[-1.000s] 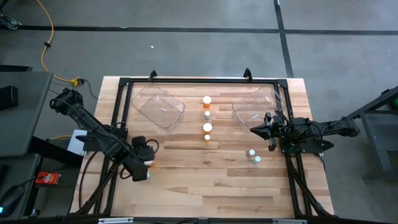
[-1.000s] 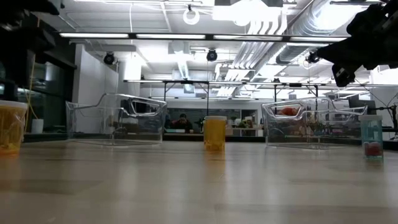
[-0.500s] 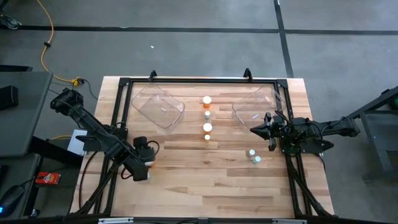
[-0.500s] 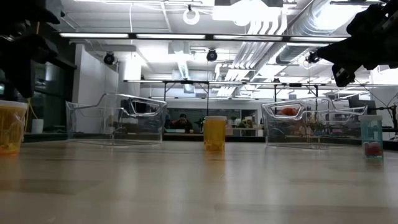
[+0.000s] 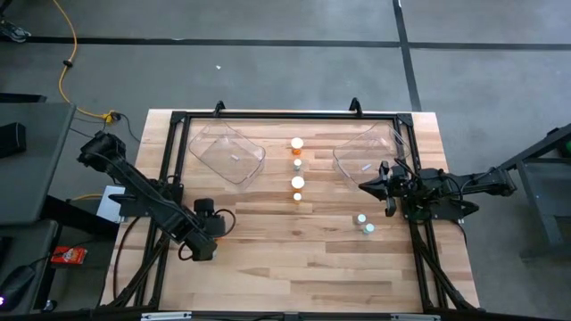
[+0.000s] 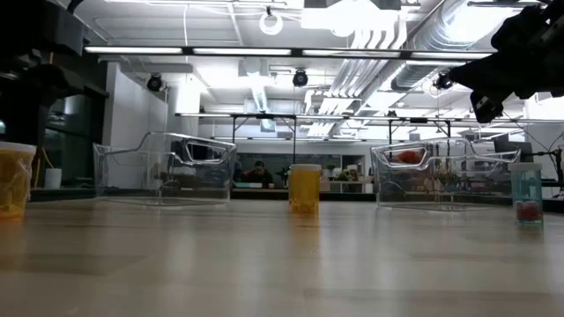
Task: Pick and place medicine bottles into bin by pill shape (circle, oval)
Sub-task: Put the bottom orange capsule bottle into the left transparent bin, then put the bottom green capsule bottle into the left transparent bin
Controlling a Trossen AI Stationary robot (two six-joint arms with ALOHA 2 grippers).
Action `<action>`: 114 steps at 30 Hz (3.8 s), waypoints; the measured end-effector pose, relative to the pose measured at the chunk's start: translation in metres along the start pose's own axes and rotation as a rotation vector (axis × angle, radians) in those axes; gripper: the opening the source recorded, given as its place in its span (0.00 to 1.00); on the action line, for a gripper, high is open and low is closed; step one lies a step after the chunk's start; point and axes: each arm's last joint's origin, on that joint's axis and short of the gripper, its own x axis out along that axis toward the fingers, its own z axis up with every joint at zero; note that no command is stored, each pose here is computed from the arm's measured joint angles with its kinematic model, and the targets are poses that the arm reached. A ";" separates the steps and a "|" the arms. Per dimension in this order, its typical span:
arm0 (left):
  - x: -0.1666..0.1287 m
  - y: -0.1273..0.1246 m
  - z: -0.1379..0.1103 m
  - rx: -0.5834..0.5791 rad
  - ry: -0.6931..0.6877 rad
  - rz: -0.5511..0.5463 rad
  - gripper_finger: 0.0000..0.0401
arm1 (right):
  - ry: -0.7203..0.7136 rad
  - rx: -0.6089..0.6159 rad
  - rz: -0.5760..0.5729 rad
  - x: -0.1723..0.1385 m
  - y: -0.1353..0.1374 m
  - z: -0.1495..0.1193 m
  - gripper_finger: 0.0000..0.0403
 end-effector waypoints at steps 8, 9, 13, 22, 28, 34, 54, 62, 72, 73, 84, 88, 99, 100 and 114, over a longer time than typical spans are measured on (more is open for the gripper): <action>0.000 0.000 0.000 0.002 0.004 0.004 0.59 | 0.000 0.000 0.000 0.000 0.000 0.000 0.00; 0.000 0.000 -0.001 0.002 0.005 0.005 0.57 | 0.000 0.000 0.001 0.000 0.000 0.000 0.00; 0.000 0.001 -0.001 0.005 0.010 0.014 0.50 | 0.000 0.000 0.000 0.000 0.000 0.000 0.00; -0.024 0.018 0.007 0.018 0.036 0.017 0.47 | 0.000 0.000 0.001 0.000 0.000 0.000 0.00; -0.080 0.043 0.020 -0.027 -0.079 -0.056 0.47 | 0.000 0.000 0.000 0.000 0.000 0.000 0.00; -0.147 0.079 0.027 -0.111 -0.288 -0.075 0.47 | 0.002 0.000 0.000 0.000 0.000 0.000 0.00; -0.055 0.240 0.059 -0.638 -0.132 0.283 0.47 | 0.005 -0.001 -0.001 0.000 0.000 0.000 0.00; -0.014 0.279 0.050 -0.786 0.052 0.282 0.47 | 0.005 -0.001 -0.001 0.000 0.000 0.000 0.00; 0.026 0.293 0.061 -0.626 0.128 0.289 0.47 | 0.005 -0.001 -0.001 0.000 0.000 0.000 0.00; 0.028 0.293 0.061 -0.628 0.133 0.290 0.47 | 0.005 -0.001 -0.001 0.000 0.000 0.000 0.00; 0.036 0.295 0.061 -0.617 0.170 0.338 0.50 | 0.005 -0.001 -0.001 0.000 0.000 0.000 0.00; 0.036 0.295 0.061 -0.616 0.171 0.337 0.53 | 0.005 -0.001 -0.001 0.000 0.000 0.000 0.00; 0.034 0.293 0.058 -0.592 0.209 0.321 0.69 | 0.005 -0.001 -0.001 0.000 0.000 0.000 0.00; 0.033 0.293 0.057 -0.584 0.212 0.321 0.71 | 0.005 -0.001 -0.001 0.000 0.000 0.000 0.00; -0.060 0.284 0.054 -0.681 -0.239 0.300 0.74 | 0.005 -0.001 -0.001 0.000 0.000 0.000 0.00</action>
